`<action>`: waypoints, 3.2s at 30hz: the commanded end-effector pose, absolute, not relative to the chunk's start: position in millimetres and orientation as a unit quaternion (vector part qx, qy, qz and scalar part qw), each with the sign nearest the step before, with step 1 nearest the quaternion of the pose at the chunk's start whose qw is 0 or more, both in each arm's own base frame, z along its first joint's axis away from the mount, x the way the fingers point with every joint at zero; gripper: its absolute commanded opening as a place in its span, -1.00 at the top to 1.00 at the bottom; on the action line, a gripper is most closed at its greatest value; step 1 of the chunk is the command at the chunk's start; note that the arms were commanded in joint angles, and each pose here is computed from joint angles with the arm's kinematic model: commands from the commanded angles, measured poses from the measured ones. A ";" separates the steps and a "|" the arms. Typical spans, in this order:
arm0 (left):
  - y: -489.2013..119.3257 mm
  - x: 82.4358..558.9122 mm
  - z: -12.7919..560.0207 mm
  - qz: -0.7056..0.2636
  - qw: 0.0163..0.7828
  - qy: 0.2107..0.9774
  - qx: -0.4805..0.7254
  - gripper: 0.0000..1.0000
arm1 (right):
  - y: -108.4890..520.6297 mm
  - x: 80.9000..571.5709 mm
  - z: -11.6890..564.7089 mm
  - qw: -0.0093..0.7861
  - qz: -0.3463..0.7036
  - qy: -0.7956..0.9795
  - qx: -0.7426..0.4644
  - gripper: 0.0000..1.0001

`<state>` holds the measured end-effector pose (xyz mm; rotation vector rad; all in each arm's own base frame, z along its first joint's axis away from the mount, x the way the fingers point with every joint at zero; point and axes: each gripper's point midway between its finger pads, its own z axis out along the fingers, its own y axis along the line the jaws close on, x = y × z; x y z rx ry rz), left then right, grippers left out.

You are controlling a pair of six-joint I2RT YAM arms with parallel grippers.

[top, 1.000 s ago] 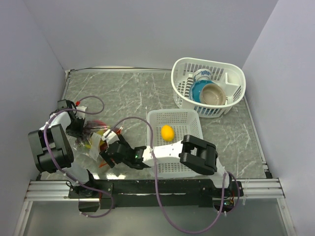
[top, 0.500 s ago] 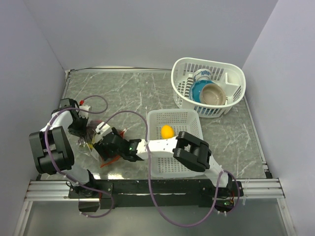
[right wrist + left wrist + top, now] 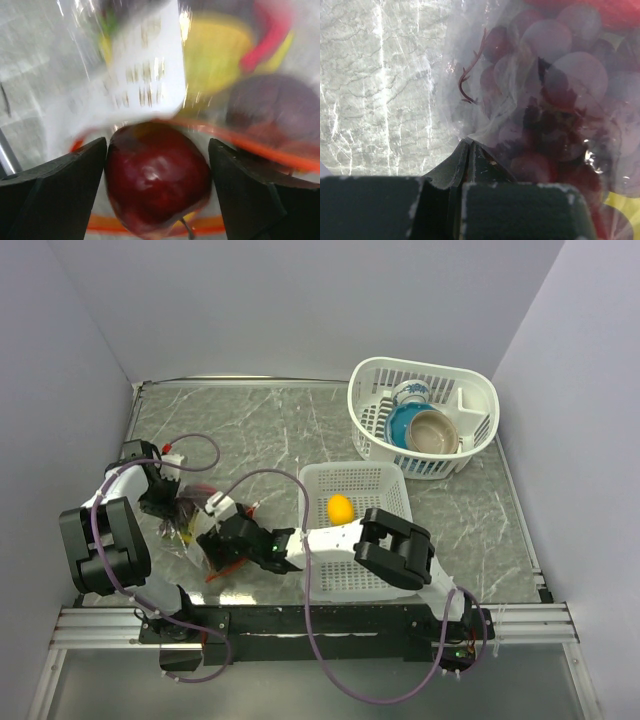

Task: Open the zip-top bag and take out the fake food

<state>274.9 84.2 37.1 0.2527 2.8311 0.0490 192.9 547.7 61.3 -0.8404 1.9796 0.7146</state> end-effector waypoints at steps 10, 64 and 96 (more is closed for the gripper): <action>77.7 276.5 50.4 0.012 0.166 0.982 0.093 0.98 | 523.6 172.8 37.5 0.383 0.264 0.801 -0.377 -0.75; 96.5 291.4 53.8 0.084 0.183 0.974 0.101 0.99 | 407.1 209.3 163.8 0.505 0.104 0.838 -0.179 -0.52; 78.4 272.5 50.4 0.073 0.177 0.973 0.127 0.98 | 498.8 199.1 78.5 0.429 0.192 0.858 -0.208 -0.43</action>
